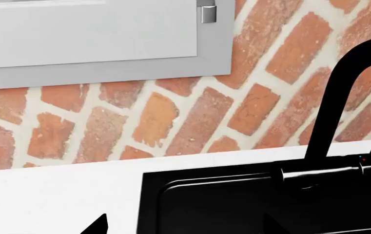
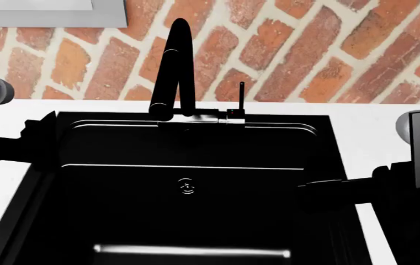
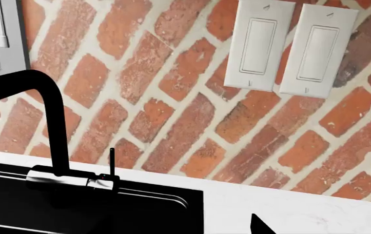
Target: Pick the pan and sponge and place them into the sink. Then turn on the water.
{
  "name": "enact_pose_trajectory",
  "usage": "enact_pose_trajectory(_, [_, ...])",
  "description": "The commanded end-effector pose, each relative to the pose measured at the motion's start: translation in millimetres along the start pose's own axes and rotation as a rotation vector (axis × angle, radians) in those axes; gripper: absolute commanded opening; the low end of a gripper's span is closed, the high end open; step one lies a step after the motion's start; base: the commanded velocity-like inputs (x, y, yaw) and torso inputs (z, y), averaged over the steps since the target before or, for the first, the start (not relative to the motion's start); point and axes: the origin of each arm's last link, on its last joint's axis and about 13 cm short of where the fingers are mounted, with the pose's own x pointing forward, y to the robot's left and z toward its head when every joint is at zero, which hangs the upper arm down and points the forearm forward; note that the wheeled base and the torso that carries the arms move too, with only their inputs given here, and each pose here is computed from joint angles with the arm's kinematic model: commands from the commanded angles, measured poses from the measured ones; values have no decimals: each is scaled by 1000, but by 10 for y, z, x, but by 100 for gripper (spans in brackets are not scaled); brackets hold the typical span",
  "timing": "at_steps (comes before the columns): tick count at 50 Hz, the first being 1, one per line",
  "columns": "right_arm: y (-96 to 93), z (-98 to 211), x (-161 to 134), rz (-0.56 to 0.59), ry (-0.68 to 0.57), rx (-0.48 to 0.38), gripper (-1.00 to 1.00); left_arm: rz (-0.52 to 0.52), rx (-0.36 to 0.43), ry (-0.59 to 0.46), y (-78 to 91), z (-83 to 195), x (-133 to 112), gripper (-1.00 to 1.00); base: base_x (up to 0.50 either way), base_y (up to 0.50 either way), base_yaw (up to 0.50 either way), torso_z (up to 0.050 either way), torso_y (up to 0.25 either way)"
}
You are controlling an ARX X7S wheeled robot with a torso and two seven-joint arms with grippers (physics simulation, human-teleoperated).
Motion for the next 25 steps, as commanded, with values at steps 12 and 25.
enact_pose_trajectory(12, [123, 92, 151, 23, -14, 13, 100, -14, -7, -11, -14, 36, 3, 100, 36, 0, 0, 0, 0])
enact_pose_trajectory(25, [493, 19, 582, 120, -22, 21, 100, -15, -8, -20, 4, 32, -26, 100, 0, 0, 0, 0, 0])
